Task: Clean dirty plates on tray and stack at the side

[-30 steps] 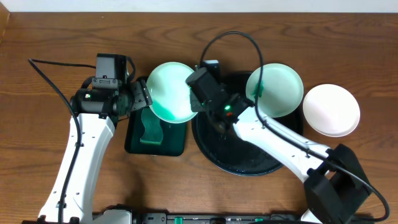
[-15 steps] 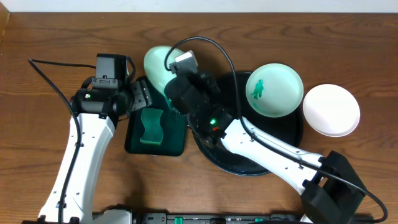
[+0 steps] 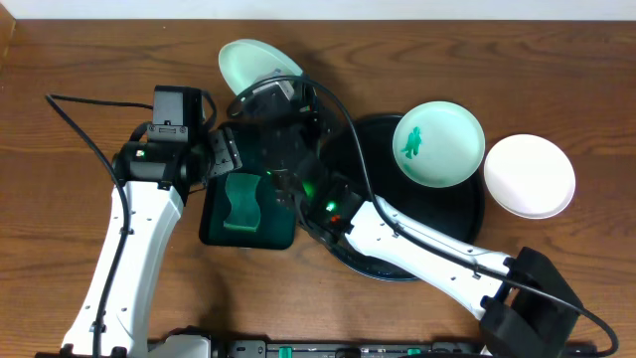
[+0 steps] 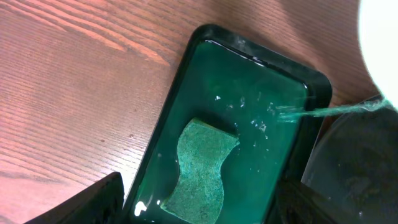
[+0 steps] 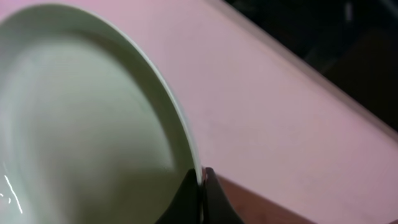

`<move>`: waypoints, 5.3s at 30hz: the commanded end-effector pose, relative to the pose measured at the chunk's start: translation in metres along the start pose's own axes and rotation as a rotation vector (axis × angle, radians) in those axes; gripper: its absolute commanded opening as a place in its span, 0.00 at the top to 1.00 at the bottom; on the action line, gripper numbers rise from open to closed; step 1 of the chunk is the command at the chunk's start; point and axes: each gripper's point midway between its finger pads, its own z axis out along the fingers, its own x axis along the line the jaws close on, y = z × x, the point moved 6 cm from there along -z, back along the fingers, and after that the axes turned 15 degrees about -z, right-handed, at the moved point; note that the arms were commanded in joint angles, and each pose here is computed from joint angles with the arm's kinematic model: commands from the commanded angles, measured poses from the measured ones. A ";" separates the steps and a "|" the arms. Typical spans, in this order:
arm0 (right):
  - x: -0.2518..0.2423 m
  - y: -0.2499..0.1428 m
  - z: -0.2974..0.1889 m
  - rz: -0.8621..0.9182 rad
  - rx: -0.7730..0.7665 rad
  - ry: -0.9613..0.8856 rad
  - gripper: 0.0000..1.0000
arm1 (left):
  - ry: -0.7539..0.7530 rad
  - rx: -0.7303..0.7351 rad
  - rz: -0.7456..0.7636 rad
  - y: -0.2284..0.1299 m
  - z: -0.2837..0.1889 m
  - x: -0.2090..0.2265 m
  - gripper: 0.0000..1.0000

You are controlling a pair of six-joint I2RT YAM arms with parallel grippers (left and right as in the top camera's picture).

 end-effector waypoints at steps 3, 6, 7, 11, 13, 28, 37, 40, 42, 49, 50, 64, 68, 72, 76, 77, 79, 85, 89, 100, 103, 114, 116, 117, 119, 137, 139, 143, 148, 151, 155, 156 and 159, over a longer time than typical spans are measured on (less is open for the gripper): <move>-0.014 0.017 -0.012 -0.044 -0.016 -0.076 0.99 | -0.005 -0.024 -0.004 0.006 -0.006 -0.002 0.21; -0.016 0.022 -0.015 -0.042 -0.035 -0.086 0.99 | -0.005 -0.024 -0.004 0.006 -0.006 -0.002 0.21; -0.016 0.024 -0.016 -0.041 -0.041 -0.086 0.99 | -0.005 -0.024 -0.004 0.006 -0.006 -0.002 0.21; -0.013 0.030 -0.023 -0.038 -0.061 -0.077 0.99 | -0.005 -0.024 -0.004 0.006 -0.006 -0.002 0.21; -0.012 0.030 -0.025 -0.039 -0.064 -0.074 0.99 | -0.005 -0.023 -0.004 0.006 -0.006 -0.002 0.21; -0.012 0.030 -0.026 -0.039 -0.062 -0.075 0.99 | -0.005 -0.024 -0.004 0.006 -0.006 -0.002 0.21; -0.012 0.030 -0.026 -0.038 -0.058 -0.079 0.99 | -0.005 -0.024 -0.004 0.006 -0.006 -0.002 0.21; -0.013 0.029 -0.026 -0.037 -0.048 -0.086 0.99 | -0.005 -0.024 -0.004 0.006 -0.006 -0.002 0.21; -0.013 0.028 -0.026 -0.039 -0.043 -0.089 0.99 | -0.005 -0.024 -0.004 0.006 -0.006 -0.002 0.21; -0.009 0.022 -0.026 0.007 -0.013 -0.082 0.99 | -0.005 -0.024 -0.004 0.006 -0.006 -0.002 0.21; -0.006 0.019 -0.025 0.019 -0.002 -0.071 0.99 | -0.005 -0.024 -0.003 0.006 -0.006 -0.002 0.21; 0.042 -0.039 -0.025 0.192 0.192 0.185 0.99 | -0.005 -0.024 -0.003 0.006 -0.006 -0.002 0.21; 0.036 -0.038 -0.021 0.214 0.190 0.168 0.99 | -0.005 -0.024 -0.004 0.006 -0.006 -0.002 0.21; 0.017 -0.035 -0.018 0.281 0.185 0.141 0.99 | -0.005 -0.024 -0.004 0.006 -0.006 -0.002 0.21; -0.016 -0.035 -0.010 0.390 0.189 0.103 0.99 | -0.005 -0.024 -0.004 0.006 -0.006 -0.002 0.21; -0.024 -0.035 -0.009 0.409 0.186 0.110 0.99 | -0.005 -0.024 -0.003 0.006 -0.006 -0.002 0.21; -0.041 -0.036 -0.007 0.467 0.190 0.128 0.99 | -0.005 -0.024 -0.003 0.006 -0.006 -0.002 0.21; -0.113 -0.071 -0.001 0.671 0.293 0.152 0.99 | -0.005 -0.024 -0.004 0.006 -0.006 -0.002 0.21; -0.152 -0.114 0.009 0.702 0.414 0.088 0.99 | -0.005 -0.024 -0.004 0.006 -0.006 -0.002 0.21; -0.230 -0.242 0.019 0.749 0.787 -0.096 0.99 | -0.005 -0.024 -0.003 0.006 -0.006 -0.002 0.21; -0.251 -0.273 0.011 0.768 0.879 -0.174 0.99 | -0.005 -0.024 -0.004 0.006 -0.006 -0.002 0.21; -0.281 -0.358 -0.034 0.920 1.191 -0.410 0.99 | -0.005 -0.024 -0.004 0.006 -0.006 -0.002 0.21; -0.278 -0.368 -0.037 0.927 1.215 -0.424 0.98 | -0.005 -0.024 -0.004 0.006 -0.006 -0.002 0.21; -0.275 -0.372 -0.038 0.926 1.225 -0.425 0.98 | -0.005 -0.024 -0.004 0.006 -0.006 -0.002 0.21; -0.268 -0.382 -0.039 0.924 1.242 -0.425 0.98 | -0.005 -0.023 -0.004 0.006 -0.006 -0.002 0.21; -0.186 -0.453 -0.059 0.995 1.316 -0.478 0.99 | -0.005 -0.024 -0.003 0.006 -0.006 -0.002 0.21; -0.183 -0.456 -0.060 0.997 1.310 -0.479 0.99 | -0.005 -0.024 -0.003 0.006 -0.006 -0.002 0.21; -0.179 -0.459 -0.060 0.999 1.305 -0.481 0.93 | -0.005 -0.024 -0.004 0.006 -0.006 -0.002 0.21; -0.177 -0.459 -0.060 1.002 1.304 -0.460 0.61 | -0.005 -0.024 -0.004 0.006 -0.006 -0.002 0.21; -0.169 -0.451 -0.055 0.958 1.288 -0.265 0.46 | -0.005 -0.024 -0.004 0.006 -0.006 -0.002 0.21; -0.170 -0.435 -0.049 0.960 1.210 -0.134 0.45 | -0.005 -0.024 -0.004 0.006 -0.006 -0.002 0.21; -0.170 -0.428 -0.046 0.964 1.174 -0.083 0.43 | -0.005 -0.024 -0.003 0.006 -0.006 -0.002 0.21; -0.169 -0.397 -0.038 0.983 1.026 0.126 0.39 | -0.005 -0.024 -0.004 0.006 -0.006 -0.002 0.21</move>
